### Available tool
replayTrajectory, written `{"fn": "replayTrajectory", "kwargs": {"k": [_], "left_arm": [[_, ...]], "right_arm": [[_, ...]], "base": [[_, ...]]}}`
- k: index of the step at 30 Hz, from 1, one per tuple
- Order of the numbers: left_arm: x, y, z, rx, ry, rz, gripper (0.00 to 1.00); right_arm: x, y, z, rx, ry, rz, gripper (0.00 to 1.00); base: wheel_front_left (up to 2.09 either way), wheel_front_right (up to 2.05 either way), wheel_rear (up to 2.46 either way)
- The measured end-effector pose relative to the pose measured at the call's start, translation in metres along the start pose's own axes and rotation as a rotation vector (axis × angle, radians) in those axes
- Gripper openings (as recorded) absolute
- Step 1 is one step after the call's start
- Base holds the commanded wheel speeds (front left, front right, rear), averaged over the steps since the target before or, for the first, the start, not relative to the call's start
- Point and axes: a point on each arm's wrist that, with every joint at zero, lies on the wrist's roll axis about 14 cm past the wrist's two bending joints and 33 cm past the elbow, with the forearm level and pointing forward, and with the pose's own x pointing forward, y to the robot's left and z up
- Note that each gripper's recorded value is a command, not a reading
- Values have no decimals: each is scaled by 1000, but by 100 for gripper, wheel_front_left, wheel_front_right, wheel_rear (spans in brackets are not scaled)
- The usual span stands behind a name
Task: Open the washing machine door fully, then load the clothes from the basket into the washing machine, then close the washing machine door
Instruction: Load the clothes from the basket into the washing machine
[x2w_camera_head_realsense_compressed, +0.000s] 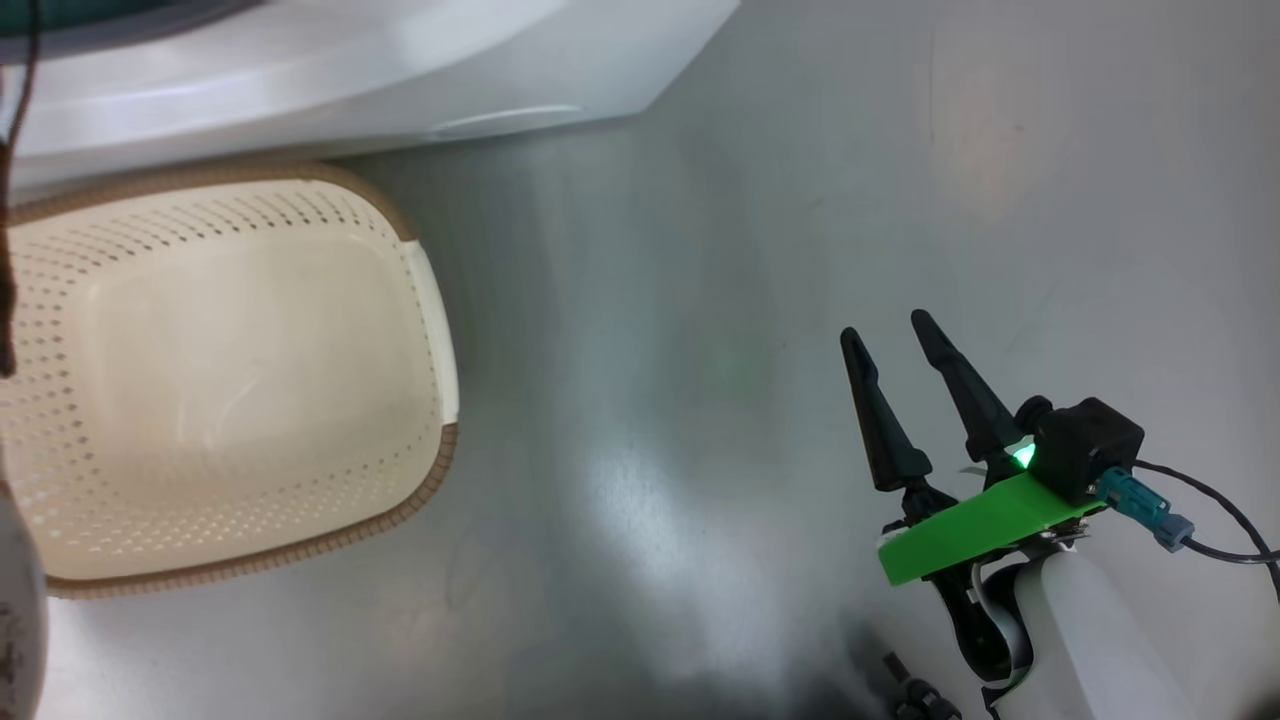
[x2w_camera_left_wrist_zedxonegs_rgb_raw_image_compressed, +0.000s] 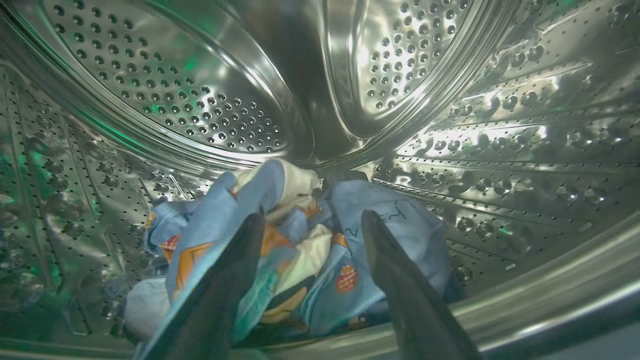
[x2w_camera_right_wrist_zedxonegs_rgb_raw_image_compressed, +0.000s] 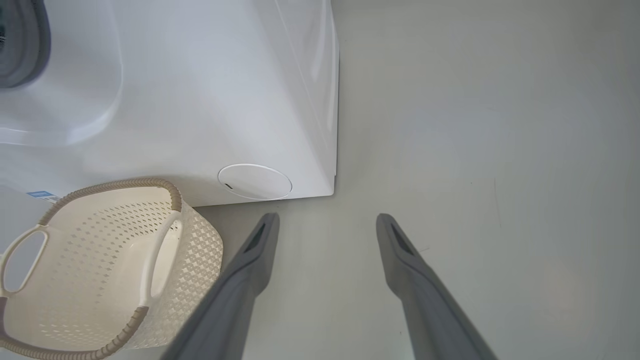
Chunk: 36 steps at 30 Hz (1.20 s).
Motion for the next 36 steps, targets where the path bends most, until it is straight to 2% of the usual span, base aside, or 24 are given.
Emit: {"fn": "replayTrajectory", "kwargs": {"k": [12,27,36], "left_arm": [[-34,-10,14,-29,13,-14,100],[-87,-15,53,-88,-74,-16,100],[-137,-13,84,-118,-181,-10,100]], "right_arm": [[-4,16,26,4,-62,38,100],[-24,30,58,6,-135,68,100],[-47,37,73,10,-177,79,100]], "base": [[0,0,0],[0,0,0],[0,0,0]]}}
